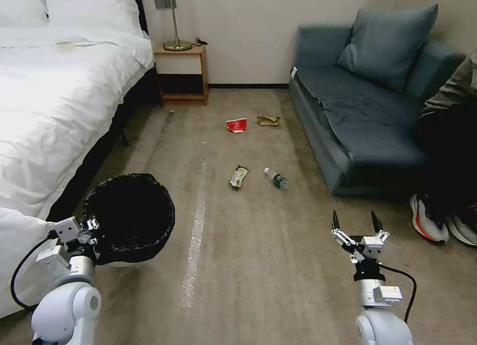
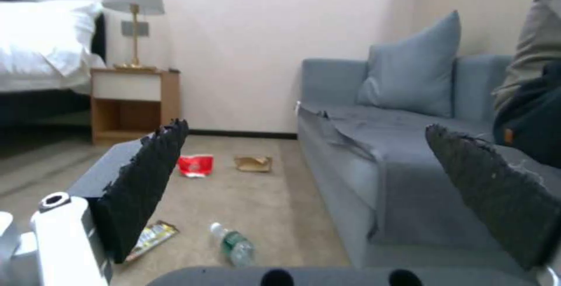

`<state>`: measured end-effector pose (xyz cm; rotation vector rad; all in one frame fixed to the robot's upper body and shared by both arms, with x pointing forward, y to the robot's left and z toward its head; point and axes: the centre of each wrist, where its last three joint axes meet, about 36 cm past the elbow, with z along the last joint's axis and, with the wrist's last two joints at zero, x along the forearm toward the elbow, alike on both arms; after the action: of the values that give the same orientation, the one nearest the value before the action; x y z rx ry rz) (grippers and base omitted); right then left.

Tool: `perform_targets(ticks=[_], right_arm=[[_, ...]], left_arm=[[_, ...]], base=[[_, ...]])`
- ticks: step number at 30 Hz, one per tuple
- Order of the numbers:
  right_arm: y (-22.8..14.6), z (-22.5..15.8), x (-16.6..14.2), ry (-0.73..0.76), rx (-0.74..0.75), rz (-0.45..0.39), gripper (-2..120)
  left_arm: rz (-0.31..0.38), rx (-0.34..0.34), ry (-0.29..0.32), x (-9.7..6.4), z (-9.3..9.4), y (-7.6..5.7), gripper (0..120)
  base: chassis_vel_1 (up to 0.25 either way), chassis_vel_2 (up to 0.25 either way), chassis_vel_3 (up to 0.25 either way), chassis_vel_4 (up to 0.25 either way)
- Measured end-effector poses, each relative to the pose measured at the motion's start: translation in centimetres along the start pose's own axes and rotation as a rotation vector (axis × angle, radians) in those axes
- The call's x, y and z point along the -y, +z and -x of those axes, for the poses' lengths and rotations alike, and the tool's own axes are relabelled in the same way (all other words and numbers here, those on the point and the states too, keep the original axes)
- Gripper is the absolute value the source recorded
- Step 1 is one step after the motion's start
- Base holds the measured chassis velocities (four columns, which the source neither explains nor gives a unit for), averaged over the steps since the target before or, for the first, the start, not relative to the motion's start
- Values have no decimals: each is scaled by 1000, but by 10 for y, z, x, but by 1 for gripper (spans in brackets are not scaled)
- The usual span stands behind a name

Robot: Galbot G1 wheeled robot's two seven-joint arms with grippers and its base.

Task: Pick up the trash bin, then pick up the garbage on the floor and place it into the trash bin.

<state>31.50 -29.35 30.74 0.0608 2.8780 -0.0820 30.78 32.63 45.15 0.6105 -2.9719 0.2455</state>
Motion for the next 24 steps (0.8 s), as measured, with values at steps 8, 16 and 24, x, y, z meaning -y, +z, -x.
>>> perform_targets(ticks=[8, 16, 24], right_arm=[[3, 0, 5, -42, 36, -10, 100], [4, -4, 9, -57, 32, -25, 100], [3, -2, 18, -41, 35, -44, 100]], left_arm=[[-9, 16, -2, 0, -9, -1, 6], [-5, 2, 3, -1, -3, 7, 6], [3, -6, 7, 1, 0, 13, 6]], base=[[0, 0, 0, 0], [0, 0, 0, 0], [0, 0, 0, 0]])
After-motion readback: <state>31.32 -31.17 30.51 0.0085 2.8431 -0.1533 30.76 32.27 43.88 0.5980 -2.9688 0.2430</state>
